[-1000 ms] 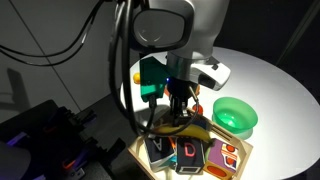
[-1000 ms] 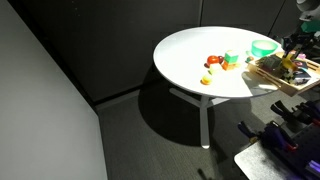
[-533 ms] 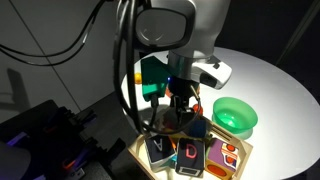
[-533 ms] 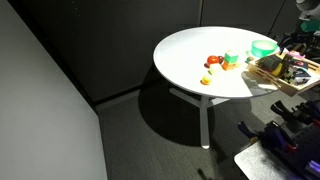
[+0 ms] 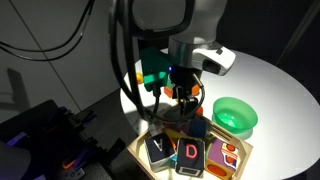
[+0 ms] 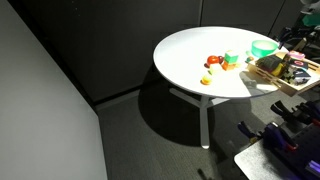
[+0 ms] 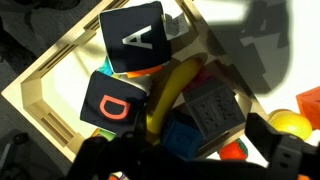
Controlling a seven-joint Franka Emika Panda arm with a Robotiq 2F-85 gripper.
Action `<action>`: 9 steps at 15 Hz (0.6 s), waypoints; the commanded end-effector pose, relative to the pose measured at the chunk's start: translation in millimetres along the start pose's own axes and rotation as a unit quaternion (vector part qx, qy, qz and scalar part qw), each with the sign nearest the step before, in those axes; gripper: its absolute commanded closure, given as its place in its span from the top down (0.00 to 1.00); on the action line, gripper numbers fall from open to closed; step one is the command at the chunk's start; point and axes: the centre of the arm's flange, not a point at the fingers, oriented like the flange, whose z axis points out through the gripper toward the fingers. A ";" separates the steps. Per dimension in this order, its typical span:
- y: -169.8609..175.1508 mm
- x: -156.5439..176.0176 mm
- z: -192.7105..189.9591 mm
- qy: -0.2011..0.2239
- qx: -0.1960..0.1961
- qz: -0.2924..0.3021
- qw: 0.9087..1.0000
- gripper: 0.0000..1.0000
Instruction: Put the banana in the box
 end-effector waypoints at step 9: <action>-38.6 -35.0 -53.8 0.025 0.004 -0.132 0.991 1.00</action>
